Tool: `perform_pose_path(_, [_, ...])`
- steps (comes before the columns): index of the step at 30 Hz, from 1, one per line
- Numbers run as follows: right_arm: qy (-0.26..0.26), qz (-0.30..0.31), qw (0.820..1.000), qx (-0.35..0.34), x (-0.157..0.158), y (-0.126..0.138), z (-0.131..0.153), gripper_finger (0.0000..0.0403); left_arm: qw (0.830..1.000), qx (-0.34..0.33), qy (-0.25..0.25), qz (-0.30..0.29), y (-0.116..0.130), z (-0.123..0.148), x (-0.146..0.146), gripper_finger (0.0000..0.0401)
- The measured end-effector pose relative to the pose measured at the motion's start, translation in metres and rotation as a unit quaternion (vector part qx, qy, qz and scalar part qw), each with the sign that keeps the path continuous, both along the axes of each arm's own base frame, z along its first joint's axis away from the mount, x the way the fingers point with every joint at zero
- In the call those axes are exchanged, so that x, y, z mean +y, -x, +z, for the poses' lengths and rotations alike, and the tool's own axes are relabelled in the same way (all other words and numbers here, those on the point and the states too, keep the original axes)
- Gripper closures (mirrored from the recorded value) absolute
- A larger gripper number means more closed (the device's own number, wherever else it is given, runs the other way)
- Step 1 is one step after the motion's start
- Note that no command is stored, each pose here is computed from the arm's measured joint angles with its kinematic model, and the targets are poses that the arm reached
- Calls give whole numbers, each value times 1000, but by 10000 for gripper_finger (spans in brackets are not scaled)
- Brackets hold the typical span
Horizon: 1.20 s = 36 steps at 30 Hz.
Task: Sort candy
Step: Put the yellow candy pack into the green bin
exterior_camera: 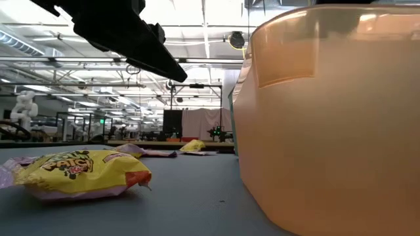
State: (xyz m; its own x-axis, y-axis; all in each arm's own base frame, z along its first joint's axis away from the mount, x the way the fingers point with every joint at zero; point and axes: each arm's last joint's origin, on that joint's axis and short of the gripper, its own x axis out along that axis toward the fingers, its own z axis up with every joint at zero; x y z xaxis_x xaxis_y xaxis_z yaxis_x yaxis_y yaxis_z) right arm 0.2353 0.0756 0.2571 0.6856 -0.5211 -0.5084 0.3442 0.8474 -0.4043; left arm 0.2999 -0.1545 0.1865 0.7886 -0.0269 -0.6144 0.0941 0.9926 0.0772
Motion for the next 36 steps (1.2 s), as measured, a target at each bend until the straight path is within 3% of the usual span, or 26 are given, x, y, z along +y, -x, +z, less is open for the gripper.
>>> perform_pose_path(6, [-83, -11, 995, 51, -21, -7, -51, 378, 999, -22, -2, 31, -2, 10, 1, 173])
perform_pose_path(10, [-121, -23, 990, 62, -26, -6, -61, 378, 998, -20, -28, 52, -1, 17, 4, 173])
perform_pose_path(16, [-130, -31, 989, 59, -28, -6, -62, 366, 997, -17, -34, 71, 5, 24, 8, 173])
perform_pose_path(25, [-151, -30, 986, 66, -37, -9, -63, 294, 997, -25, -27, 67, 15, 40, 6, 173])
perform_pose_path(29, [-160, -20, 985, 58, -34, -9, -60, 270, 993, 30, -48, 100, 24, 30, 12, 173])
perform_pose_path(36, [-183, -5, 981, 69, -16, 0, -37, 259, 967, 135, -82, 198, 51, 2, 30, 173])
